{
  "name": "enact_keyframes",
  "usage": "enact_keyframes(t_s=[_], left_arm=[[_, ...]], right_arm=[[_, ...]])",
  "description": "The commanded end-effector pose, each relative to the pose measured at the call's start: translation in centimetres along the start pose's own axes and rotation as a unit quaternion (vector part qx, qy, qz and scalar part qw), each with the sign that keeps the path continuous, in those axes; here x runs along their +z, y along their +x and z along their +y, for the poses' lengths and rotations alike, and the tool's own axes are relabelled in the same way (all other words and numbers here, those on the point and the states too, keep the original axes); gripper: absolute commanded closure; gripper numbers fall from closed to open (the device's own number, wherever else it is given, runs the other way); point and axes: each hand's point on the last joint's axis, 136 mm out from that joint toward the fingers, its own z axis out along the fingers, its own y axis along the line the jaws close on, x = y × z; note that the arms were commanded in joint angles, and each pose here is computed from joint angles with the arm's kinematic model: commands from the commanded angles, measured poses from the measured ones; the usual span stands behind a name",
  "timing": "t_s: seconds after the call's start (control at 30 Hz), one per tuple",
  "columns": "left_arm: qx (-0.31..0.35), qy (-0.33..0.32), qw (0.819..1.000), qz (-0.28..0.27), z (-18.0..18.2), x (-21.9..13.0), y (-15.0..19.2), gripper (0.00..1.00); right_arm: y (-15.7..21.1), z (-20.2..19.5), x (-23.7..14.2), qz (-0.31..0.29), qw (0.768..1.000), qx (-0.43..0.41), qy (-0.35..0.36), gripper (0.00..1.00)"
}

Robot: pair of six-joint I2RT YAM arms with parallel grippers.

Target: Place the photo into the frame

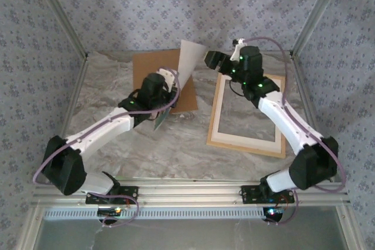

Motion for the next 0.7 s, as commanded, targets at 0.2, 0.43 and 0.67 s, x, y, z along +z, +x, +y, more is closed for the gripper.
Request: enact_keyframes(t_s=[0.2,0.43,0.67], left_arm=[[0.036,0.164,0.981,-0.098,-4.8,-8.3,-10.3,1.00],[0.101,0.278,0.952,-0.081,-9.1,-12.7,-11.7,1.00],[0.097,0.311,0.940,-0.105,-8.8,-15.2,-12.3,1.00]], right_arm=[[0.3,-1.7,-3.2,0.031,0.984,-0.157,-0.080,0.06],[0.6,-1.3,-3.0,0.051,0.969,-0.153,-0.185,0.00],[1.0,-1.6,-3.3,0.048,0.959,-0.119,-0.253,0.00]])
